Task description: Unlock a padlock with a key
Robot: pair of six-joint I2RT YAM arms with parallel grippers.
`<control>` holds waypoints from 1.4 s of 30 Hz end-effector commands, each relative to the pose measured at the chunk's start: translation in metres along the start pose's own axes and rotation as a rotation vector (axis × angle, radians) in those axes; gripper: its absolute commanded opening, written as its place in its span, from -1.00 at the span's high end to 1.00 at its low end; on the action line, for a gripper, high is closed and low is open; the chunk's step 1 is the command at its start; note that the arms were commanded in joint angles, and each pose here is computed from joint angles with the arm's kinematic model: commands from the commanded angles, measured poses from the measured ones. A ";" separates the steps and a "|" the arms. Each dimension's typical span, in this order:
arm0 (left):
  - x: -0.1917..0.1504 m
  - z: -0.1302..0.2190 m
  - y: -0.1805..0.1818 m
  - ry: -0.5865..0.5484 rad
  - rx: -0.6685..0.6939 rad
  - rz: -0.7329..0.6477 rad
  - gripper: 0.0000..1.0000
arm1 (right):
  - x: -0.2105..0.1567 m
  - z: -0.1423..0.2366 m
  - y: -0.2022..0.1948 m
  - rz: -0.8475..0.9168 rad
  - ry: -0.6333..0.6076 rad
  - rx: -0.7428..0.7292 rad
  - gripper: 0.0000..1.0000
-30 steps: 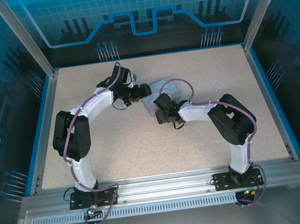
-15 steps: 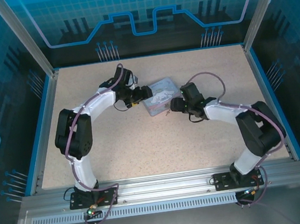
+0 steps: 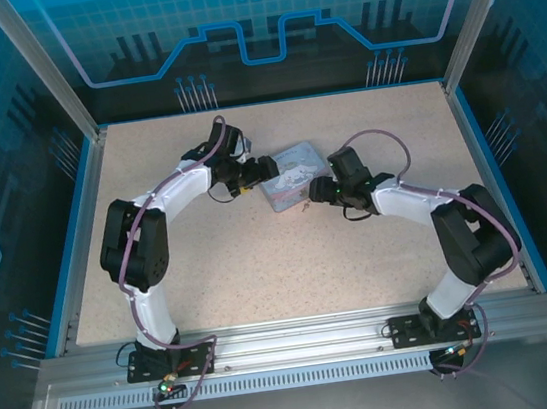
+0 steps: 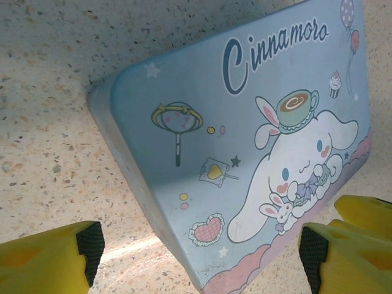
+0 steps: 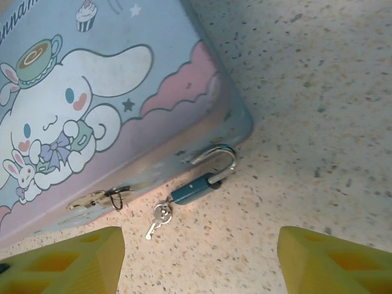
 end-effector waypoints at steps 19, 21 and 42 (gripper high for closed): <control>0.027 0.086 -0.018 -0.196 -0.035 0.018 -0.81 | 0.086 -0.077 0.129 0.083 0.028 0.303 -0.17; 0.028 0.095 -0.018 -0.212 -0.038 0.022 -0.82 | 0.091 -0.058 0.128 0.094 -0.007 0.306 -0.23; 0.005 0.148 -0.018 -0.291 -0.051 0.006 -0.97 | -0.032 0.033 0.027 0.074 0.115 0.212 -0.24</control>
Point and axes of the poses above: each hand's point on the last joint's axis, 136 mm out from that joint toward the fingers, its own z axis back along the fingers, its own y axis along the line the jaws close on, x = y × z, the point moved 3 cm from there along z, back along the fingers, and after that the axes turned 8 degrees about z, right-handed, at the moved point
